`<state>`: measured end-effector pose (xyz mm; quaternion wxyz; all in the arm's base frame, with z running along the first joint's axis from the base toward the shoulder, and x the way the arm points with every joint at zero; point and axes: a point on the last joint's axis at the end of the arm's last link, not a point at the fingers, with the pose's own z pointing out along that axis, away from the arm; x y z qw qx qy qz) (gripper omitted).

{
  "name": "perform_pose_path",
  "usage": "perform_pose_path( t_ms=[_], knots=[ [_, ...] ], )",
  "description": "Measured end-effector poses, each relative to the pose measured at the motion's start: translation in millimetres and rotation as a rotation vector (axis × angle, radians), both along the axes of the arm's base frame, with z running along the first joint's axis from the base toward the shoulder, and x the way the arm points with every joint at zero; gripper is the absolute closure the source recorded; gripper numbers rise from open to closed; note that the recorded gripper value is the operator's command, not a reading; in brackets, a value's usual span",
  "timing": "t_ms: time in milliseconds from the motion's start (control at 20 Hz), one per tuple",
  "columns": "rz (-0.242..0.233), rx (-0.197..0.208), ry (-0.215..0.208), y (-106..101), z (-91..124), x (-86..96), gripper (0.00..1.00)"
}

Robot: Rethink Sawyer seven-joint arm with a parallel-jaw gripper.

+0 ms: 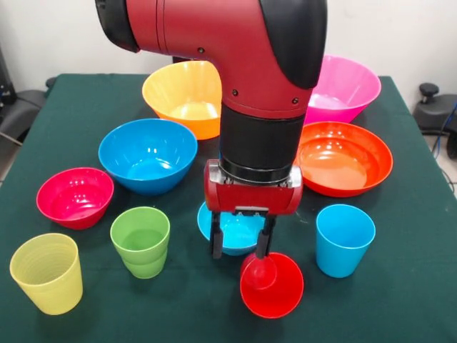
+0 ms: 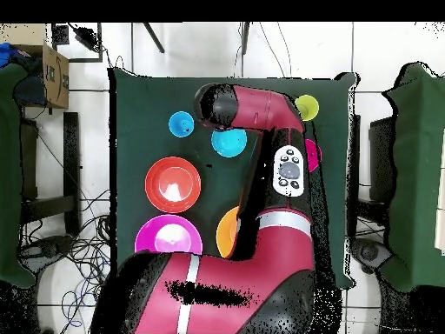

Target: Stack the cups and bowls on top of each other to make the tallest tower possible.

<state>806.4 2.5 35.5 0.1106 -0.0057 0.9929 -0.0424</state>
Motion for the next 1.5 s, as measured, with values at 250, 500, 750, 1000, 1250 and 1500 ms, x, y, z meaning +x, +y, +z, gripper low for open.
perform_pose_path(
  t_ms=[250, 500, 750, 1000, 1250, 1500],
  knots=[
    [0.002, -0.004, -0.027, 0, -3, 2.6, 0.0],
    [0.002, -0.005, -0.017, 0, -10, -0.3, 0.0],
    [0.003, -0.001, 0.027, 3, -25, -10.1, 0.0],
    [-0.003, 0.009, 0.074, 5, -35, -19.6, 0.0],
    [-0.005, 0.01, 0.074, 4, -35, -19.6, 0.0],
    [-0.006, 0.01, 0.074, 4, -35, -19.7, 0.0]
  ],
)
